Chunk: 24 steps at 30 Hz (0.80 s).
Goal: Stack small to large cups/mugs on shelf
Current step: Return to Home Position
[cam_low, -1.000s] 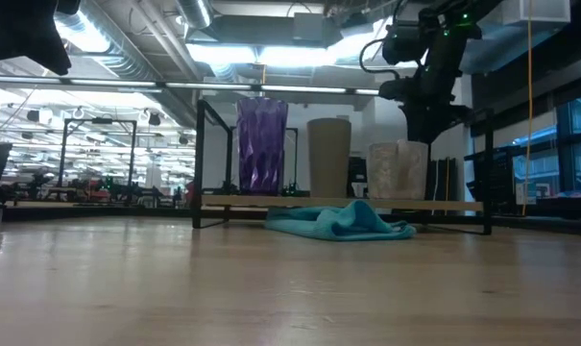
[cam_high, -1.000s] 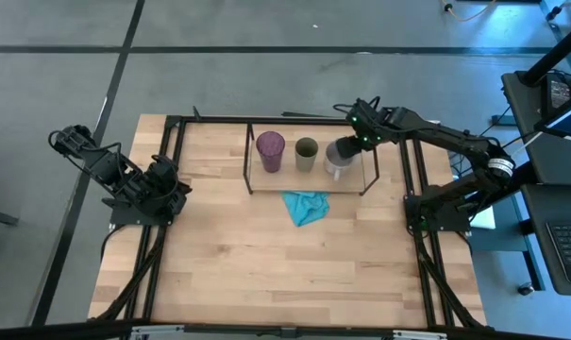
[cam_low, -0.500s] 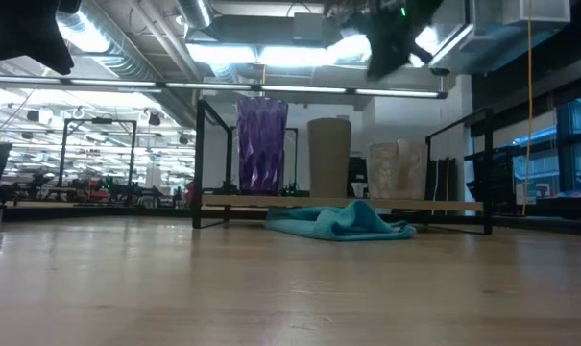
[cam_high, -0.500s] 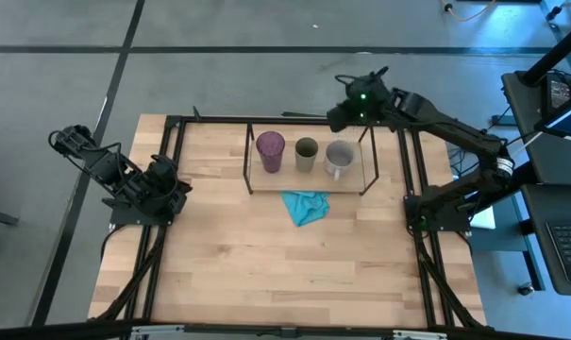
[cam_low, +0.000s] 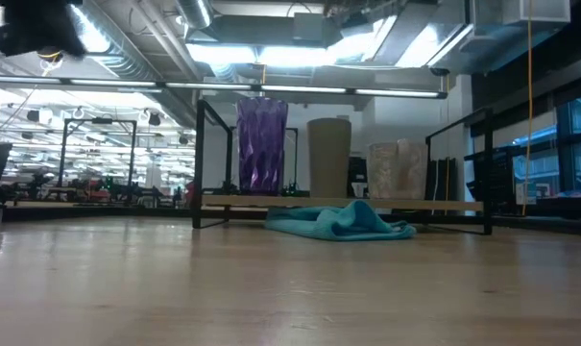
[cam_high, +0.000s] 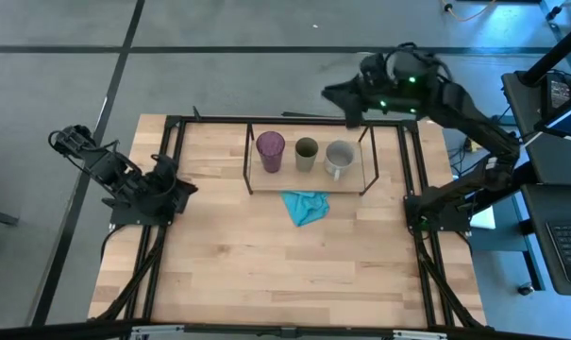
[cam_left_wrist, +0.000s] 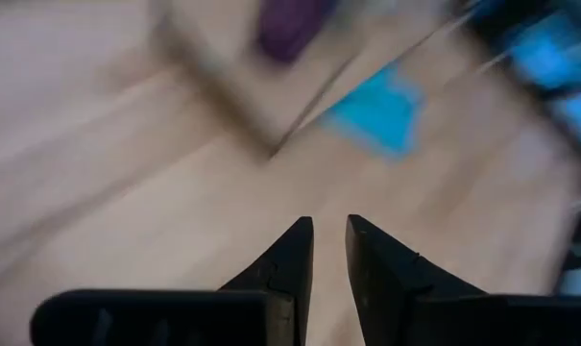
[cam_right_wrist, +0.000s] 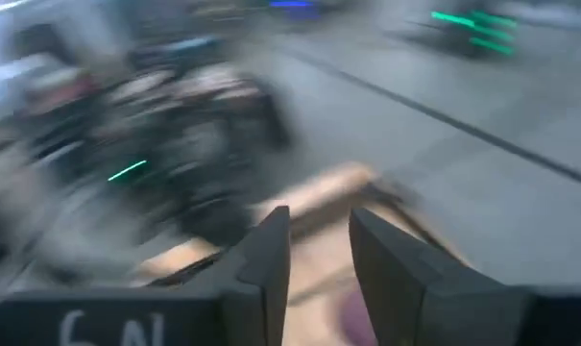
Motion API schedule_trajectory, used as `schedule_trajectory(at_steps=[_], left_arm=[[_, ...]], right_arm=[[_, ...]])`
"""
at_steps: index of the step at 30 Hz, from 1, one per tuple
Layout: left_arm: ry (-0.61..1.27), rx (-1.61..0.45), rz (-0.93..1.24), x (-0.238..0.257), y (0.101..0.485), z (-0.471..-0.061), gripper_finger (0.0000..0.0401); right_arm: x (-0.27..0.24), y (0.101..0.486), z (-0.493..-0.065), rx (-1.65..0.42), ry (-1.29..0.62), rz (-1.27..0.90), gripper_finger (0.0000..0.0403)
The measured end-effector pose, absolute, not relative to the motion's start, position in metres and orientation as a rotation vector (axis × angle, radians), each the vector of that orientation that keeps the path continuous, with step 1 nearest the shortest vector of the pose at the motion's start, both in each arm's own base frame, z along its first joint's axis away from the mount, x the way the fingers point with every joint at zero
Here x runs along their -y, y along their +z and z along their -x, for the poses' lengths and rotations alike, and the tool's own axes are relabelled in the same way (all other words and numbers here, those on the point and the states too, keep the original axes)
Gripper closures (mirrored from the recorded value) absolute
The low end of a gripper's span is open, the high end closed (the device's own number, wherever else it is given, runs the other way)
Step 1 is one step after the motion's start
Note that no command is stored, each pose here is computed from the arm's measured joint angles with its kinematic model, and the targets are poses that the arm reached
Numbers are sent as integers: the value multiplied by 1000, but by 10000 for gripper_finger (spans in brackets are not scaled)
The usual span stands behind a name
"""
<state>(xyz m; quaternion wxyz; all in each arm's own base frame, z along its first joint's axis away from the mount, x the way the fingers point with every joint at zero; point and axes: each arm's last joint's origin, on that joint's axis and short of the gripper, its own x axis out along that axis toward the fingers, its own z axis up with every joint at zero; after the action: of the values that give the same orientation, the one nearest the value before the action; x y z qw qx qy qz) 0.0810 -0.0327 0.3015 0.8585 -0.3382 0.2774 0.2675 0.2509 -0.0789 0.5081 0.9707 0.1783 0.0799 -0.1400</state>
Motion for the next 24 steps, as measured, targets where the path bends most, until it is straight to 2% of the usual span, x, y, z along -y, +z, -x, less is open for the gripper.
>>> schedule_trajectory(at_steps=[4, 8, 10, 17, 21, 24], left_arm=[[336, -305, 501, 46, 332, -103, 341], [175, -64, 361, 51, 366, -111, 341], [108, 5, 318, 51, 376, -112, 341], [-35, 80, 274, 46, 385, -104, 341], [-148, 131, 278, 51, 374, -107, 341], [-223, 220, 299, 54, 361, -108, 341]], right_arm=[[47, 522, -258, -89, 29, -205, 291], [24, 529, -266, 6, 150, -157, 291], [13, 524, -272, -12, 193, -145, 291], [-19, 467, -311, -151, 215, -161, 291], [-39, 441, -328, -57, 334, -199, 291], [-45, 414, -333, -45, 331, -250, 291]])
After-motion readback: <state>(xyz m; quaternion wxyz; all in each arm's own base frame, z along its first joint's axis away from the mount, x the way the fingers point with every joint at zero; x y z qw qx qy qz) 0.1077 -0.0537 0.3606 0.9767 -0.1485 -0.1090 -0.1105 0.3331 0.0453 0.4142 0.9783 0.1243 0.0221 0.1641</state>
